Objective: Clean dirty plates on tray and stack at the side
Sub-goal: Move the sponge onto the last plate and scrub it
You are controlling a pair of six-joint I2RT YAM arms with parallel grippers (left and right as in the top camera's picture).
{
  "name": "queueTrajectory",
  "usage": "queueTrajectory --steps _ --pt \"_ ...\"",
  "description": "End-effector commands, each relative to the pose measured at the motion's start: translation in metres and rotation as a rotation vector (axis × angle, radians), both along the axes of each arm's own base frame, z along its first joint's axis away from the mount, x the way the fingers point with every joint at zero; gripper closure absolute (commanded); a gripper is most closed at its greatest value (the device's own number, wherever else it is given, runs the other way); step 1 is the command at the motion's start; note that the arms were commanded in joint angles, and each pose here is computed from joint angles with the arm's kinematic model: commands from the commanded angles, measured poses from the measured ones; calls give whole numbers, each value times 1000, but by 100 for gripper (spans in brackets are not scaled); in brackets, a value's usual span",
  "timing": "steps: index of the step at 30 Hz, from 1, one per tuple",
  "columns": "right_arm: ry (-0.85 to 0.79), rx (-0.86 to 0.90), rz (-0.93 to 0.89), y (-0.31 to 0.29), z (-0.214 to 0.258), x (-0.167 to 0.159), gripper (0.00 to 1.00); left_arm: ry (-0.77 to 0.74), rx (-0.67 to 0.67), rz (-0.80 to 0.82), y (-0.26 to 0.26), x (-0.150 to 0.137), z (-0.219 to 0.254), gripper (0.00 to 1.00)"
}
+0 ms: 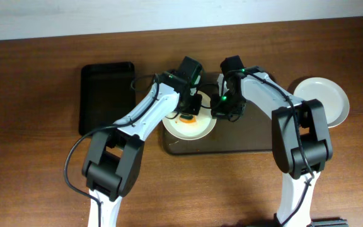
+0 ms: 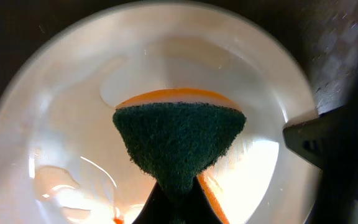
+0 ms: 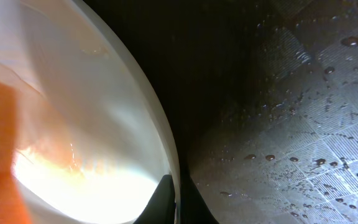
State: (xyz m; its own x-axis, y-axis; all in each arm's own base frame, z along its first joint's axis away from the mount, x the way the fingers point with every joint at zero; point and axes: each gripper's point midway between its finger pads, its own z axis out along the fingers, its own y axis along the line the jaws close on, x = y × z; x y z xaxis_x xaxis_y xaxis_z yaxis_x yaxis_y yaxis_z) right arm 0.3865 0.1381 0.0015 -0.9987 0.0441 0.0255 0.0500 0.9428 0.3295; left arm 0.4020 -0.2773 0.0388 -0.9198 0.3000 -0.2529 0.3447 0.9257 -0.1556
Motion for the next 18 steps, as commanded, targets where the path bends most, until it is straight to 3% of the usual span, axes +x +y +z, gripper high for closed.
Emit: queueTrajectory --steps 1,6,9,12,15,18 --pt "117 -158 5 -27 -45 -29 96 61 56 32 16 -18 -30 100" --pt "117 -158 5 -27 -45 -29 96 65 123 52 39 -36 -74 100" --pt "117 -157 5 -27 -45 -29 96 -121 452 124 98 -8 -63 100" --pt "117 -158 5 -27 -45 -29 96 -261 649 94 123 17 -37 100" --pt "117 -157 5 -27 -45 -29 96 -346 619 134 112 42 -10 100" --pt "117 -157 5 -27 -45 -29 96 -396 466 190 95 80 50 100"
